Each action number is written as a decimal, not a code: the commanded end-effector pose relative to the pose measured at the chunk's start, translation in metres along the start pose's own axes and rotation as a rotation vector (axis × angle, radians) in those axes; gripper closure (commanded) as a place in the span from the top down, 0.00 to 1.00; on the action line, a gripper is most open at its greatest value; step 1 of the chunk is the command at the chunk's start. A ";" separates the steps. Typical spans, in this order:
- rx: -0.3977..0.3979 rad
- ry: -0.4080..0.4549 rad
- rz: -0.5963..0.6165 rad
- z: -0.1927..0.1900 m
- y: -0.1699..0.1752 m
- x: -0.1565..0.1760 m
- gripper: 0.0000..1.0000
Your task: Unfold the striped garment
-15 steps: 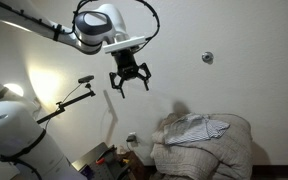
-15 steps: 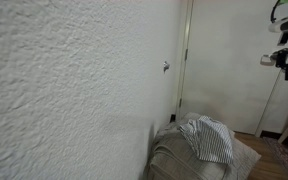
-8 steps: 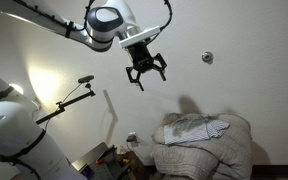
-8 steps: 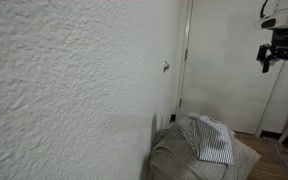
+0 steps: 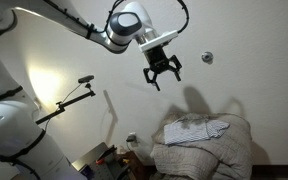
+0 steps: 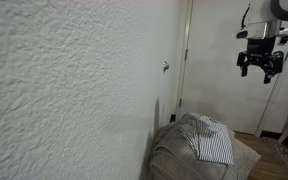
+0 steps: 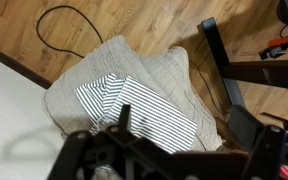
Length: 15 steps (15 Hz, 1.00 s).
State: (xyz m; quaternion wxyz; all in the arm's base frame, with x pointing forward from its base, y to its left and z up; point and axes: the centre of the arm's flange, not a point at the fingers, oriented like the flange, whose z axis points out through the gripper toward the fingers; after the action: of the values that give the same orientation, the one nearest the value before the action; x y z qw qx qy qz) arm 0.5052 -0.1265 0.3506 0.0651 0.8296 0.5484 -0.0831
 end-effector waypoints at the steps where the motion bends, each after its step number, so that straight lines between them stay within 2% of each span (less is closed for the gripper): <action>1: 0.012 0.014 -0.007 0.007 0.027 0.022 1.00; 5: 0.040 0.037 0.013 0.025 0.040 0.047 1.00; 8: 0.122 -0.029 0.057 0.027 0.035 0.053 1.00; 9: 0.084 0.003 0.021 0.036 0.029 0.048 1.00; 11: 0.111 -0.014 0.042 0.038 0.029 0.050 1.00; 14: 0.112 -0.015 0.044 0.036 0.030 0.050 1.00; 15: 0.116 -0.062 0.011 0.043 0.032 0.051 1.00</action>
State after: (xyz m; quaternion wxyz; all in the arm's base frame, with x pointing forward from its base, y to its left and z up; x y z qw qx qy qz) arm 0.5497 -0.1003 0.3058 0.0243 0.8429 0.5242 -0.1187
